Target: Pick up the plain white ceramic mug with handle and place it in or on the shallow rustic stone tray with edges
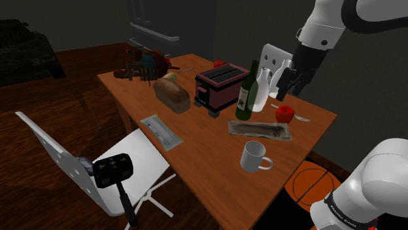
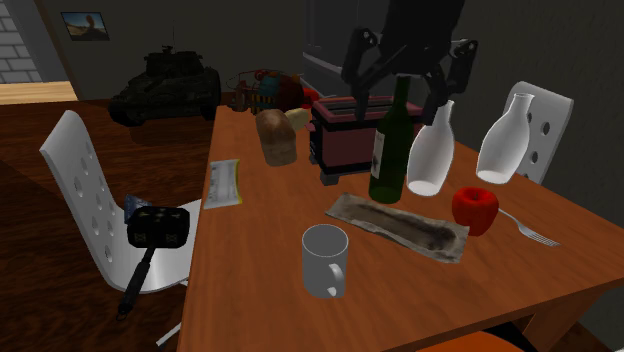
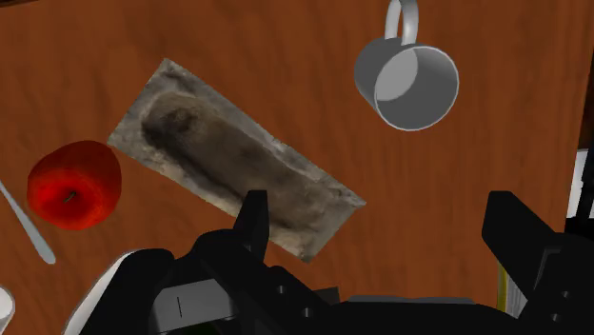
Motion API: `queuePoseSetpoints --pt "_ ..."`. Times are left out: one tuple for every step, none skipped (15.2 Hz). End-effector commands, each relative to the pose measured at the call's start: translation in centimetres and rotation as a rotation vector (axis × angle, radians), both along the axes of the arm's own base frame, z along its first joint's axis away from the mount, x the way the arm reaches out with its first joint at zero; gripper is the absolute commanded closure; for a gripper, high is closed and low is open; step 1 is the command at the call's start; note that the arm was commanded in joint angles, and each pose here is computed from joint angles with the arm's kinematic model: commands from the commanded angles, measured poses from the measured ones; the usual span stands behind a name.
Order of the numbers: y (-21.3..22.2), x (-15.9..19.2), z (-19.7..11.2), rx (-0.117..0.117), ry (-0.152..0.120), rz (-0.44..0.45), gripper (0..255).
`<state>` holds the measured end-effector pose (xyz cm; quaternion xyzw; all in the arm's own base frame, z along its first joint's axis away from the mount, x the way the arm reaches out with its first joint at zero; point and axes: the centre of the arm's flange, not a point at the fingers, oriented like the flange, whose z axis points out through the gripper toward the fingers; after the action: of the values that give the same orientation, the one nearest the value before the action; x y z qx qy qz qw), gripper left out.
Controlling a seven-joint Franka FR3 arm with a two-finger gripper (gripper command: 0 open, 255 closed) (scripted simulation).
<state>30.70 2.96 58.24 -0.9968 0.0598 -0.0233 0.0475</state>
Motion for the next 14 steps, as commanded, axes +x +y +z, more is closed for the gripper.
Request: queuePoseSetpoints --pt "0.0 0.0 0.0 0.000 0.000 0.000 0" --pt "0.5 0.3 -1.2 -0.007 0.005 0.020 0" --pt "0.9 0.6 -2.5 -0.013 0.010 0.041 0" --pt "1.4 0.9 -3.7 -0.020 0.015 0.061 0" --pt "1.8 1.1 -5.0 -0.027 0.020 0.081 0" --pt "2.3 1.4 -6.2 -0.033 0.025 0.101 0" --pt "2.7 1.6 -7.5 -0.040 0.031 0.122 0" --pt "3.1 1.8 -8.8 -0.046 0.036 0.142 0" --pt "3.6 2.0 -10.0 -0.053 0.041 0.162 0" --pt "4.0 2.2 -11.3 -0.060 0.046 0.182 0" --pt "4.4 2.4 -12.6 -0.066 0.051 0.203 0" --pt "4.9 2.5 -13.9 -0.073 0.056 0.223 0" --pt "5.3 2.7 -15.1 -0.080 0.061 0.243 0" --pt "5.7 2.8 -16.4 -0.086 0.066 0.264 0"
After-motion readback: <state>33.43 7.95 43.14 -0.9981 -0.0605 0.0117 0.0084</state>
